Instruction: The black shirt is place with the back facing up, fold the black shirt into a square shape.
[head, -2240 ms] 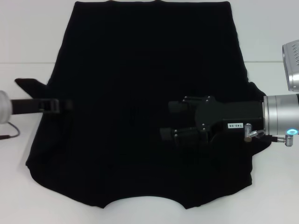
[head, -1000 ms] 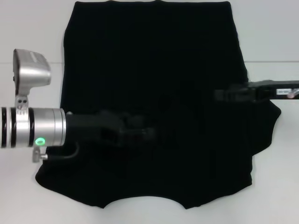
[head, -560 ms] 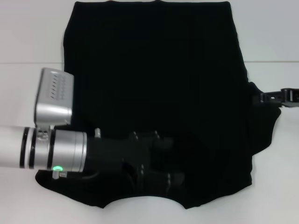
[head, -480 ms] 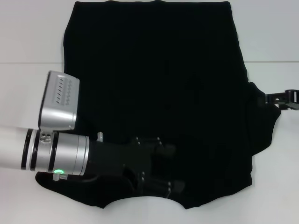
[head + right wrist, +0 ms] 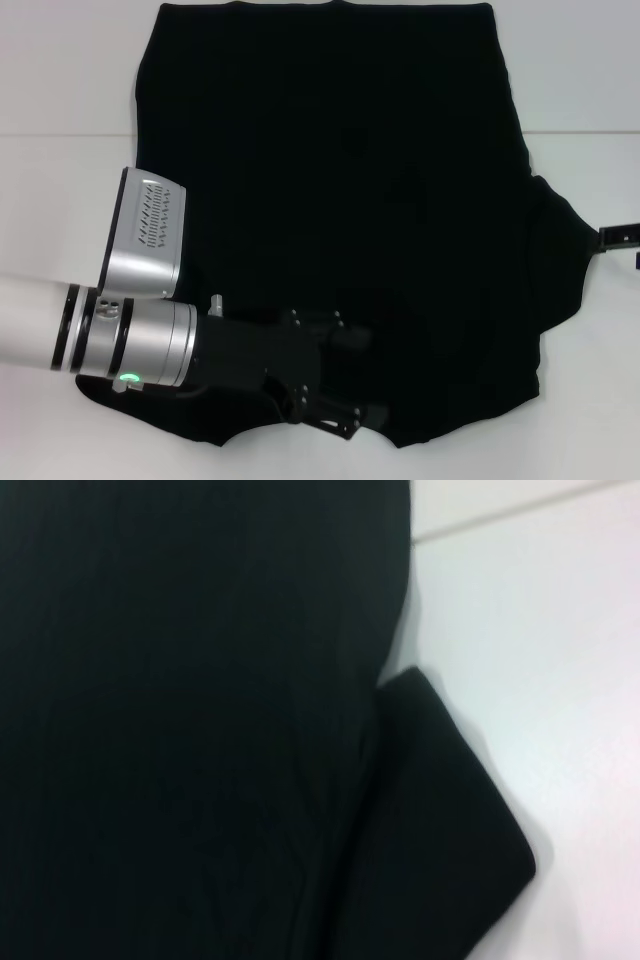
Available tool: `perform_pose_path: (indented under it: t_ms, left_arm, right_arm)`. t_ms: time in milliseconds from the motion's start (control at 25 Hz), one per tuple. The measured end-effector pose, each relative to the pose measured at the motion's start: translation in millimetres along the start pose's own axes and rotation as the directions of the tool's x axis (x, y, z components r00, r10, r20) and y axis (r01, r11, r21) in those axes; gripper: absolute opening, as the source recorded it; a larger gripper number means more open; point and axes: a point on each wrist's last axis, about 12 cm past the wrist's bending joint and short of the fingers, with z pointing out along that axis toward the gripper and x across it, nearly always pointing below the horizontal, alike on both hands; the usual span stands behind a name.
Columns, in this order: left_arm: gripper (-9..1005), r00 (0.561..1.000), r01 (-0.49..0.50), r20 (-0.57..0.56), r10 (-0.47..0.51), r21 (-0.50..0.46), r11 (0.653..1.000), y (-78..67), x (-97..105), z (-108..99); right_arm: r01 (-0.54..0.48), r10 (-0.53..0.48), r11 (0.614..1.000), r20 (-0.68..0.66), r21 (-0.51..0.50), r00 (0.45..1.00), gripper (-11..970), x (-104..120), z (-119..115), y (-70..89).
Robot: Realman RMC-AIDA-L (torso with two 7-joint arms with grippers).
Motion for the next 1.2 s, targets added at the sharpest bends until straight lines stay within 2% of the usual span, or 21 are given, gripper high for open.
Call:
perform_pose_path:
  t_ms: [280,760,1080,1200]
  left_arm:
    - [933,1.0,0.019,0.011,-0.019,-0.066,0.998,6.9,2,-8]
    - [933,1.0,0.023,0.021,-0.022,-0.071,0.997,7.1,2,-9]
    - [933,0.999,0.025,0.023,-0.024,-0.084,0.996,8.7,2,-12]
    - [933,0.999,0.03,0.035,-0.027,-0.099,0.995,10.7,2,-17]
  right_arm:
    - [-0.006,0.005,1.0,-0.062,-0.01,0.998,808,9,11,4.1]
    - [0.017,-0.017,1.0,-0.025,-0.005,1.0,797,7,30,19.1]
    - [0.03,-0.03,1.0,-0.02,-0.001,0.999,790,7,38,23.7]
    - [0.039,-0.039,0.999,-0.028,0.001,0.999,673,8,40,24.6]
